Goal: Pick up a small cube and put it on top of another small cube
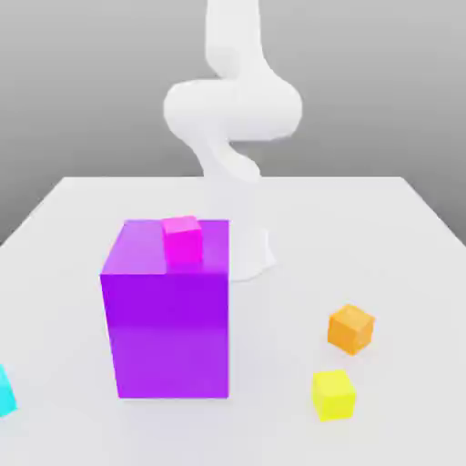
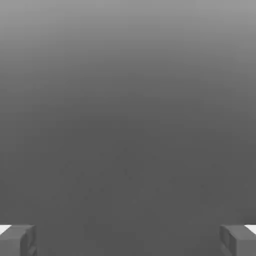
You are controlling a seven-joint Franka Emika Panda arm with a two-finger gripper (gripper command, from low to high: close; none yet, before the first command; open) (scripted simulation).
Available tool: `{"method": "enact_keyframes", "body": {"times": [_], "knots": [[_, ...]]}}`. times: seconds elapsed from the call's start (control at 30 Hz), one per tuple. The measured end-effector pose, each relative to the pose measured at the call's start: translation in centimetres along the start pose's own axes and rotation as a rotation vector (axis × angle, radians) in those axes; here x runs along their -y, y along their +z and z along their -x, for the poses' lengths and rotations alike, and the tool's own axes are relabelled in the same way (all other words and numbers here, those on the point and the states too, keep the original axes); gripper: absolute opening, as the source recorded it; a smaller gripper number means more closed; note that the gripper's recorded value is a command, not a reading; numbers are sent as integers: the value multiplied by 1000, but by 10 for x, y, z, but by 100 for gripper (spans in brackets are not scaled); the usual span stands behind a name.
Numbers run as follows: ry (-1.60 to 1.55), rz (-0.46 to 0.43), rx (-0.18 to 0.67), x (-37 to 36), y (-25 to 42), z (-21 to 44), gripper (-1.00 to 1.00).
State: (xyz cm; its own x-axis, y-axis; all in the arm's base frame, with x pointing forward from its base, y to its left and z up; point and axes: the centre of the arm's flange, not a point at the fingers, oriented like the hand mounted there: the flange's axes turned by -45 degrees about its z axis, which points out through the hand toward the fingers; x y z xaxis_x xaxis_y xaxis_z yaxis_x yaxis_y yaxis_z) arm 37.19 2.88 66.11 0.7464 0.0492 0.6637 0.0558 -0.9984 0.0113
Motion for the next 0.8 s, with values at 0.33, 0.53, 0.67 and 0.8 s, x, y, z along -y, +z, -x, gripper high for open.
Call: {"method": "enact_keyframes", "body": {"times": [0.33,0.53,0.67,0.8], "knots": [[-307,-136,349,124,199,150,0],[-531,-219,587,172,260,311,0],[-622,-243,683,184,287,388,0],[-632,-249,689,187,304,409,0]]}}
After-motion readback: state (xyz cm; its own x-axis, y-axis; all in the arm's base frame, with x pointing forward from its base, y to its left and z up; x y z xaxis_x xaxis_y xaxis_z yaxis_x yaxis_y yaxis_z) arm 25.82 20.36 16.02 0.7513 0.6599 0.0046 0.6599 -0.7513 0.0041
